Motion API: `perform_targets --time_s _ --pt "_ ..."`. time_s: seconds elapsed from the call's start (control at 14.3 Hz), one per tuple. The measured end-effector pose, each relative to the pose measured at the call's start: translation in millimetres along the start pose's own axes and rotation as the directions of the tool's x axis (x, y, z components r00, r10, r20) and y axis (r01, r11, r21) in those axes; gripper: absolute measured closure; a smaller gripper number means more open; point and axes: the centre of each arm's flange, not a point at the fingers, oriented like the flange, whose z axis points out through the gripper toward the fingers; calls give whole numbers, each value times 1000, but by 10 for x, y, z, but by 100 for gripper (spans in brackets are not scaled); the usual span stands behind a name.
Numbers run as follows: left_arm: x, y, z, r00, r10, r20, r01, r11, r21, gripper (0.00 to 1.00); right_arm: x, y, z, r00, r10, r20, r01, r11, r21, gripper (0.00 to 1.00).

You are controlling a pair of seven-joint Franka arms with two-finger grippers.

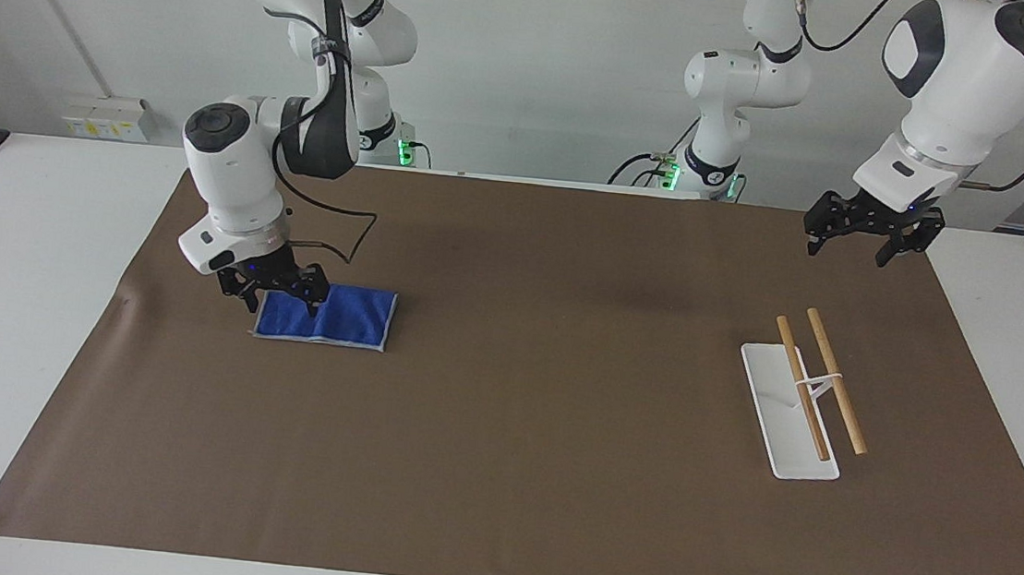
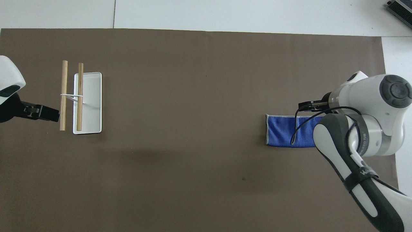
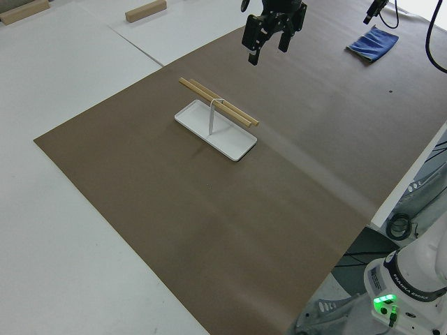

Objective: Right arm passes towel to left arm to hang
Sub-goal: 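Reach the right gripper down onto the blue towel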

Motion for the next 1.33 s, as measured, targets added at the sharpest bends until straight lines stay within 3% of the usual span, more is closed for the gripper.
perform_targets --time_s 0.21,0.42,1.12,1.19,1.33 --pt "0 0 0 1000 0 0 0 1000 0 0 -157 37 228 1000 -6 -16 6 1000 2 0" --pt "0 0 0 1000 0 0 0 1000 0 0 -357 109 482 999 -36 9 36 999 -3 0" --pt "0 0 0 1000 0 0 0 1000 0 0 -366 -43 493 1000 20 13 -20 1000 3 0" --pt "0 0 0 1000 0 0 0 1000 0 0 -365 -84 495 1000 20 14 -20 1000 4 7" --pt "0 0 0 1000 0 0 0 1000 0 0 -361 -89 482 1000 22 11 -22 1000 4 34"
